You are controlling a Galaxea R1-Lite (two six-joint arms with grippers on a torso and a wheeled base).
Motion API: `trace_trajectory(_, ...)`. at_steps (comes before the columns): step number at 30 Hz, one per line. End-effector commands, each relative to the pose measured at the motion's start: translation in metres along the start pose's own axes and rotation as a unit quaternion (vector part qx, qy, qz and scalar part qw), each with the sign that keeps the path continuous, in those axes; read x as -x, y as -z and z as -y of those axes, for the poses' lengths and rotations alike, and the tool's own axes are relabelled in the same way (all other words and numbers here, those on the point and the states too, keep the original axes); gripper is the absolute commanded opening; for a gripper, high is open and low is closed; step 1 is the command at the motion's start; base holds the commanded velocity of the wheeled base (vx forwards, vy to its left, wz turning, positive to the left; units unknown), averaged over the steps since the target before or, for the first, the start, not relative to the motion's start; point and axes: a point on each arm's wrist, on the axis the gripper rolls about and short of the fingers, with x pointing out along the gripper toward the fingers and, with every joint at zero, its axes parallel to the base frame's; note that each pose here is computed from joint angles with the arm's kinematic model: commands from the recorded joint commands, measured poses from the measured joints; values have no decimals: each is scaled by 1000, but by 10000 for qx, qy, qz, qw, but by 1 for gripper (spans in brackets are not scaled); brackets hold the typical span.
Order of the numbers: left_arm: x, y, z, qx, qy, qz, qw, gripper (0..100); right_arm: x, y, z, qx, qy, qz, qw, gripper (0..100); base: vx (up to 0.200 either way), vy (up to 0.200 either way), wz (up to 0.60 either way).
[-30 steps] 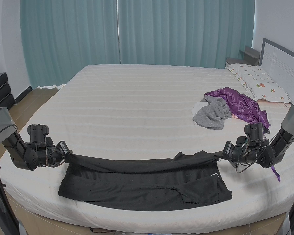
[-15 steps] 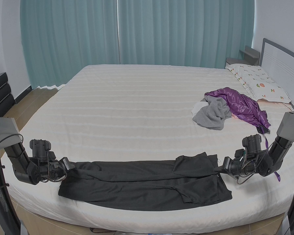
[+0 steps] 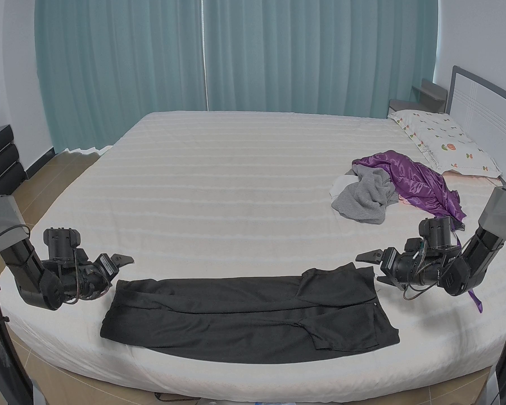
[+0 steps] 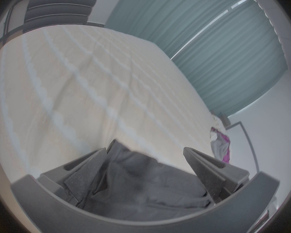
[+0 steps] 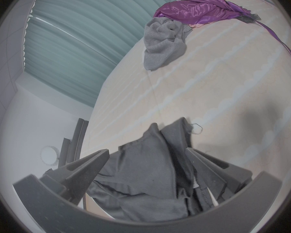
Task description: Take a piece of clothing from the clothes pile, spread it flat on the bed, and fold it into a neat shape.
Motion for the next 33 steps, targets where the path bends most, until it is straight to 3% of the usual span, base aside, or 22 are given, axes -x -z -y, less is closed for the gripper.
trace_trajectory(1,-1,-22,16,187,282,356,9988,100,-5,-4,-13,-100,-220,84,9997,100,0,0,0)
trace_trajectory(9,-39,-16,11,327,49,-49,9994,100,-17,2,-17,-679,-397,135,9968,100,0,0,0)
trace_trajectory(16,-29,-7,9,358,-28,-142,9993,100,-14,7,-10,-1352,-462,185,9896,100,0,0,0)
trace_trajectory(25,4,-4,30,569,398,-174,9974,100,-6,18,-3,-1407,-431,193,9889,100,0,0,0)
trace_trajectory(33,-2,17,49,411,639,-441,9961,100,-8,20,-1,-1416,-411,159,9889,100,0,0,0)
